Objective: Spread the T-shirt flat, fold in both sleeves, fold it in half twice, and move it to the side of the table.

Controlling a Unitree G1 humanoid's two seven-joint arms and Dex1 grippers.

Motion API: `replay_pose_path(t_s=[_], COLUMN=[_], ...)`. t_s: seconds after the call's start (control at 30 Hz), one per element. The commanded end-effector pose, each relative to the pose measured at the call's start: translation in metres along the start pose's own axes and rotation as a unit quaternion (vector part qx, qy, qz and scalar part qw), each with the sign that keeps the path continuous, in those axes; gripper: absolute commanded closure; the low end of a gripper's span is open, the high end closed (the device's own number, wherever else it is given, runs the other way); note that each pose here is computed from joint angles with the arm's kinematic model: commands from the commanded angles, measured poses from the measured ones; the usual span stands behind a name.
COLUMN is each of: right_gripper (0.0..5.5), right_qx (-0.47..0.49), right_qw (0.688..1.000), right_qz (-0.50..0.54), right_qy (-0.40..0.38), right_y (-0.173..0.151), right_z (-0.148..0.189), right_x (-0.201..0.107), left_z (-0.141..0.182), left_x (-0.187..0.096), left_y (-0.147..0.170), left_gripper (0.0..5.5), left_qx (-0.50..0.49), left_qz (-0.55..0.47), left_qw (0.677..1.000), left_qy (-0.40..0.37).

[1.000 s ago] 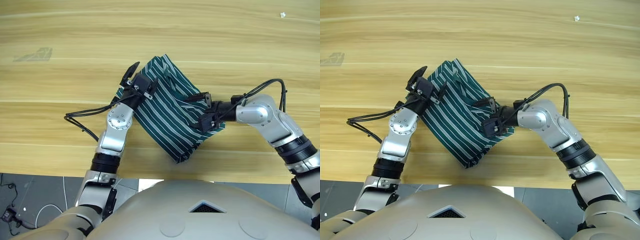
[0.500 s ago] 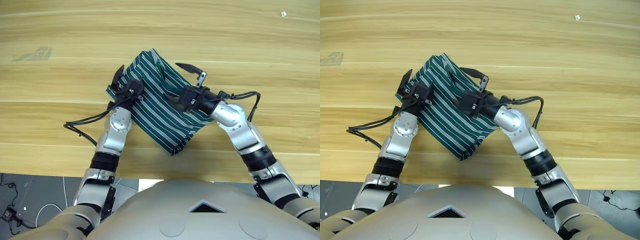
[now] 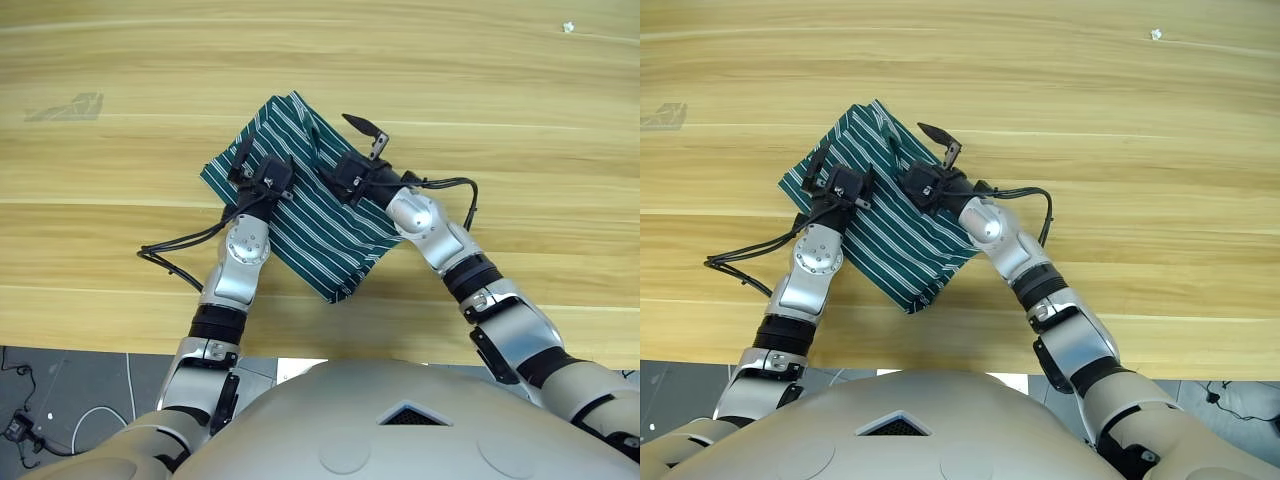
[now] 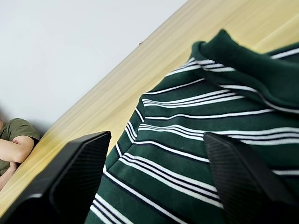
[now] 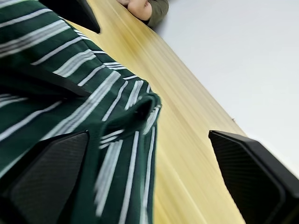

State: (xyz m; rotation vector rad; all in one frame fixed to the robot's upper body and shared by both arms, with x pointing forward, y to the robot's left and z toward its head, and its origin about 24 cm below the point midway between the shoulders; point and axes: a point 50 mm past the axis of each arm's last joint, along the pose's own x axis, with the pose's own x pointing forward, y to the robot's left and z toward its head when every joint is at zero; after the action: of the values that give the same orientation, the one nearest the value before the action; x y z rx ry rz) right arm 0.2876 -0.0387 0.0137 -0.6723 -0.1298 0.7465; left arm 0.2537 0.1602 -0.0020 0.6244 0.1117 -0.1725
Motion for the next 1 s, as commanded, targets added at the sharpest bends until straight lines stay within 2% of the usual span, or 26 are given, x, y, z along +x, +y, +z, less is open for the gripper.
replay_pose_path(t_s=[0.03, 0.2, 0.37, 0.43, 0.53, 0.63, 0.83, 1.0], right_gripper=[0.74, 0.74, 0.74, 0.74, 0.74, 0.74, 0.74, 0.74], right_qx=[0.001, 0.011, 0.020, 0.031, 0.066, 0.104, 0.118, 0.111], right_qw=[0.999, 0.995, 0.994, 0.994, 0.988, 0.983, 0.989, 0.990], right_qz=[-0.052, -0.090, -0.094, -0.108, -0.122, -0.091, -0.009, -0.004], right_qy=[0.018, 0.029, 0.052, 0.017, -0.071, -0.119, -0.092, -0.086], right_y=[-0.030, -0.049, -0.046, -0.048, -0.052, -0.039, -0.003, 0.001], right_z=[-0.013, -0.021, -0.035, -0.025, 0.006, 0.031, 0.037, 0.045], right_x=[-0.008, -0.018, -0.026, -0.025, -0.021, -0.013, 0.009, 0.027], left_z=[-0.005, -0.016, -0.018, -0.019, -0.018, -0.018, -0.016, -0.016], left_x=[-0.001, -0.004, -0.004, -0.004, -0.003, -0.004, 0.000, 0.002], left_y=[-0.002, -0.007, -0.003, -0.003, -0.002, -0.002, -0.002, -0.005], left_gripper=[1.82, 1.82, 1.82, 1.82, 1.82, 1.82, 1.82, 1.82], left_qx=[-0.001, 0.011, 0.011, 0.011, 0.012, 0.012, 0.012, 0.016], left_qz=[-0.006, -0.011, -0.005, -0.006, -0.003, 0.001, 0.009, 0.009], left_qw=[1.000, 1.000, 1.000, 1.000, 1.000, 1.000, 1.000, 1.000], left_qy=[0.009, 0.026, 0.026, 0.025, 0.023, 0.020, 0.016, 0.015])
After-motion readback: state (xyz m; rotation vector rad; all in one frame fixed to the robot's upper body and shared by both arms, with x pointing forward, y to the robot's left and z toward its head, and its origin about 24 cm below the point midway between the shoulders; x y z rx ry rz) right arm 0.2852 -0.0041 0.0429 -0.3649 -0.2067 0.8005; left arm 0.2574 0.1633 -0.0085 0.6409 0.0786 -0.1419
